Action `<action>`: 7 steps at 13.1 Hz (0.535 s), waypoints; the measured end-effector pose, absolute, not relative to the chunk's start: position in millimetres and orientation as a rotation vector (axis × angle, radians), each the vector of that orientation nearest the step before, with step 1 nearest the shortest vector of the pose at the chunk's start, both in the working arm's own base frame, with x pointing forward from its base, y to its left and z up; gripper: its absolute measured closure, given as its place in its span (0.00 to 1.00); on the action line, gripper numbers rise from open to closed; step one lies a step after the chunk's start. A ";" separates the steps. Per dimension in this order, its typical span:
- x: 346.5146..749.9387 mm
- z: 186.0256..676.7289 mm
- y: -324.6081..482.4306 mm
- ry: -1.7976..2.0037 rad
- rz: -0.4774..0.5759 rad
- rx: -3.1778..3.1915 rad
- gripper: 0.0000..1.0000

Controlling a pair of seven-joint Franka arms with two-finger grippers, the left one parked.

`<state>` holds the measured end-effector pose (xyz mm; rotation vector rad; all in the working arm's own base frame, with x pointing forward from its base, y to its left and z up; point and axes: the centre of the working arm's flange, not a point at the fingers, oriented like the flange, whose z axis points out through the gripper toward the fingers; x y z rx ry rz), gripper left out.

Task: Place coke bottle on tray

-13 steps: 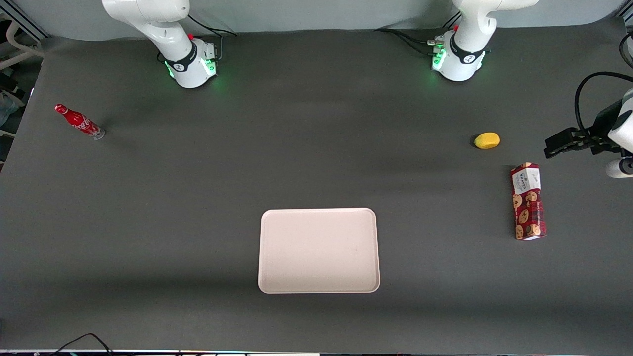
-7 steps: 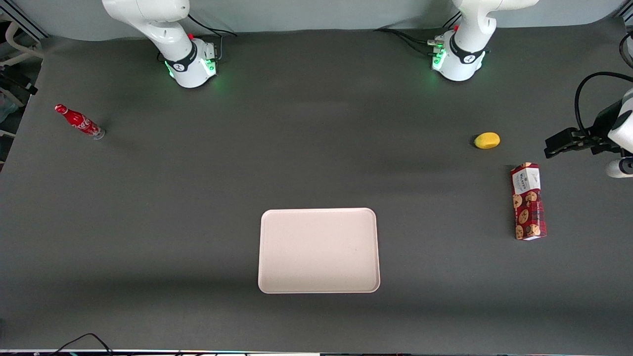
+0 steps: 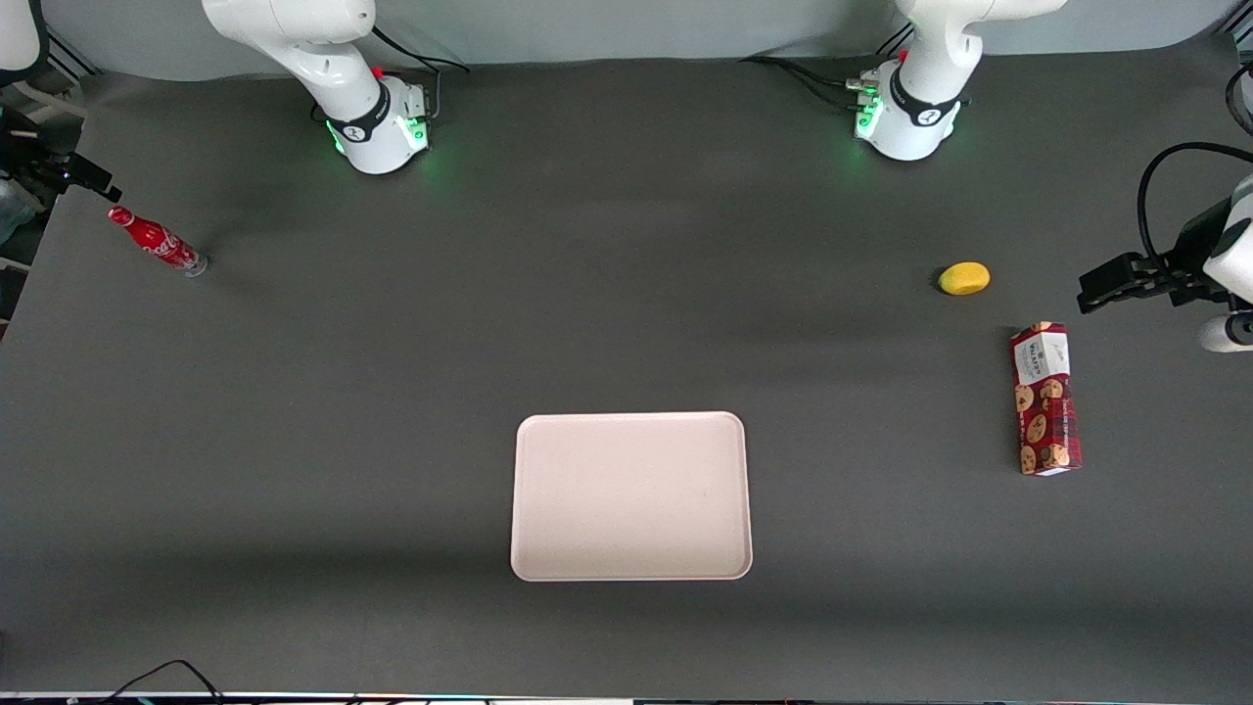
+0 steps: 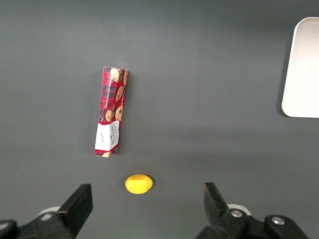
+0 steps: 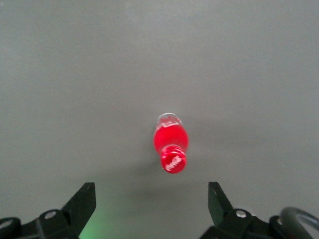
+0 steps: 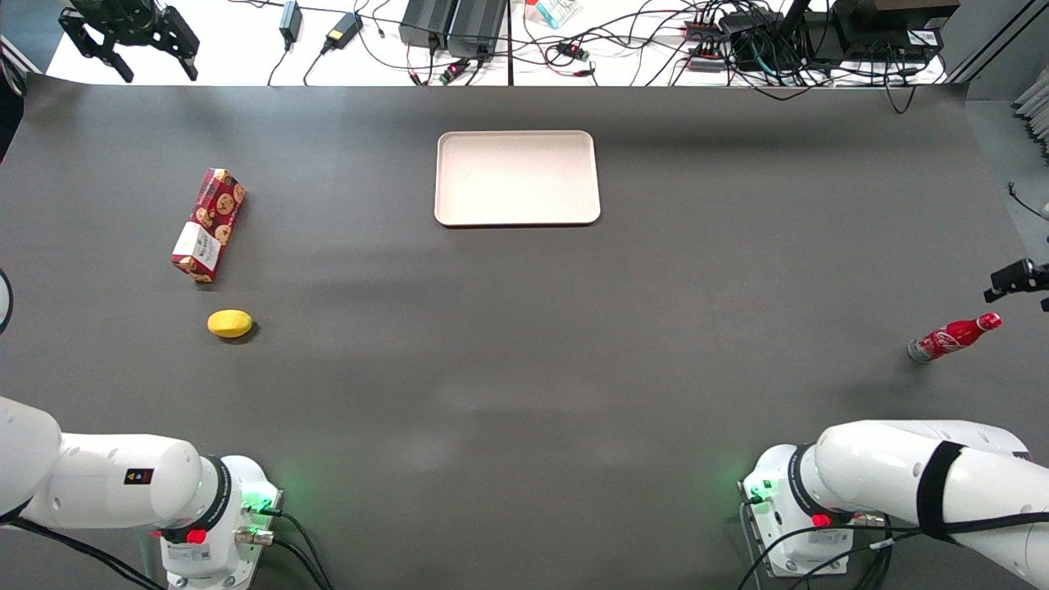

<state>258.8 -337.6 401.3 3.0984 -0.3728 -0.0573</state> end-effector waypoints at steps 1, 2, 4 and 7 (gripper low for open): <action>248.9 393.3 -347.0 -0.398 -0.044 3.090 0.00; 240.1 385.2 -353.3 -0.423 -0.038 3.089 0.00; 230.7 374.8 -359.2 -0.460 -0.030 3.102 0.00; 236.4 361.5 -360.0 -0.450 -0.002 3.133 0.00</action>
